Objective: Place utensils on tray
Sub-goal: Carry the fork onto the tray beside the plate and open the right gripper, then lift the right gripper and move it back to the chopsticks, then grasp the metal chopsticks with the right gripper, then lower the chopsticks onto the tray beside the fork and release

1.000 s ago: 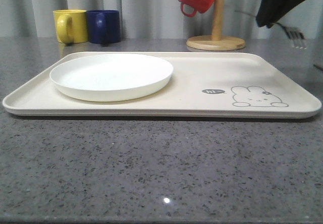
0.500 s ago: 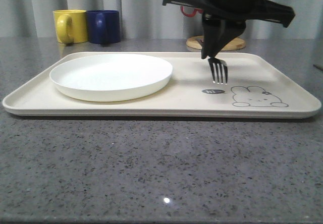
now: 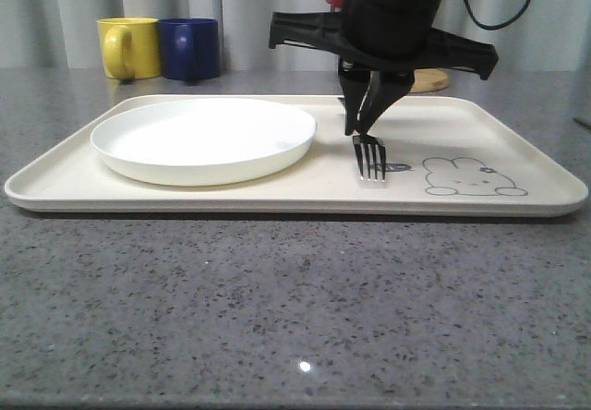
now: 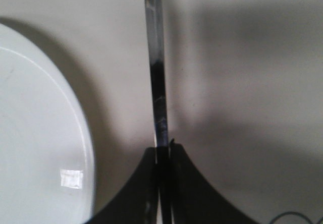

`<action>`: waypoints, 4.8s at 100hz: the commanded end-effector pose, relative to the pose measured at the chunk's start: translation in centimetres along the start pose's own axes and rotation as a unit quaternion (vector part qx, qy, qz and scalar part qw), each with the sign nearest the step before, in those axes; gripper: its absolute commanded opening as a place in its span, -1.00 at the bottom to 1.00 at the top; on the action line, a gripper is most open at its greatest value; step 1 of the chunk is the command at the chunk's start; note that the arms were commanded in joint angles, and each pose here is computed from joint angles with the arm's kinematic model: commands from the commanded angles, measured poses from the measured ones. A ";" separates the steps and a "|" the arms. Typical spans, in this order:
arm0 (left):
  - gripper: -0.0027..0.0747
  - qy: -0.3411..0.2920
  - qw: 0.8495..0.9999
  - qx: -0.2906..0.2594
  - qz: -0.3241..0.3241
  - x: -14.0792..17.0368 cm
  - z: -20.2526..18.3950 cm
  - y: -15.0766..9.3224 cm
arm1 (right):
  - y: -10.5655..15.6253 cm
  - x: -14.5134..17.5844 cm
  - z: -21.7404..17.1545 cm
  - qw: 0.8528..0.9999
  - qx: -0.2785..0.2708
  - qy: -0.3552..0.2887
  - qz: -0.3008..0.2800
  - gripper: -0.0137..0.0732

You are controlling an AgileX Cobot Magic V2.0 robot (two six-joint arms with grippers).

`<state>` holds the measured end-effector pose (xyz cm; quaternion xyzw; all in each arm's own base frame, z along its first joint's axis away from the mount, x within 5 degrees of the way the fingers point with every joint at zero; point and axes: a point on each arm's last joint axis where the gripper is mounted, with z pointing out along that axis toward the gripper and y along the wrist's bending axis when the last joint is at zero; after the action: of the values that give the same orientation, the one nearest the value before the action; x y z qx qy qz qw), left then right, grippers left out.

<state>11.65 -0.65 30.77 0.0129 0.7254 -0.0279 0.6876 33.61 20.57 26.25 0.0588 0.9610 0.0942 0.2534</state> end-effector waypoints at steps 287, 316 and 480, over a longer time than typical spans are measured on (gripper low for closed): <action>-0.98 -0.046 0.999 -0.016 -0.004 -1.5 -0.1 0.3 | -21.4 -4.2 -4.9 0.995 0.093 -0.013 -0.017 0.13; -0.98 -0.046 0.999 -0.016 -0.004 -1.5 -0.1 0.3 | -21.7 -4.1 -3.4 0.995 0.095 0.009 -0.016 0.07; -0.98 -0.046 0.999 -0.016 -0.004 -1.5 -0.1 0.3 | -4.0 -2.4 -4.1 1.000 -0.006 -0.021 0.005 -0.72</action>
<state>11.65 -0.65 30.77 0.0129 0.7254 -0.0279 0.6876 33.19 15.65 27.42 0.0663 0.9698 0.0776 0.2215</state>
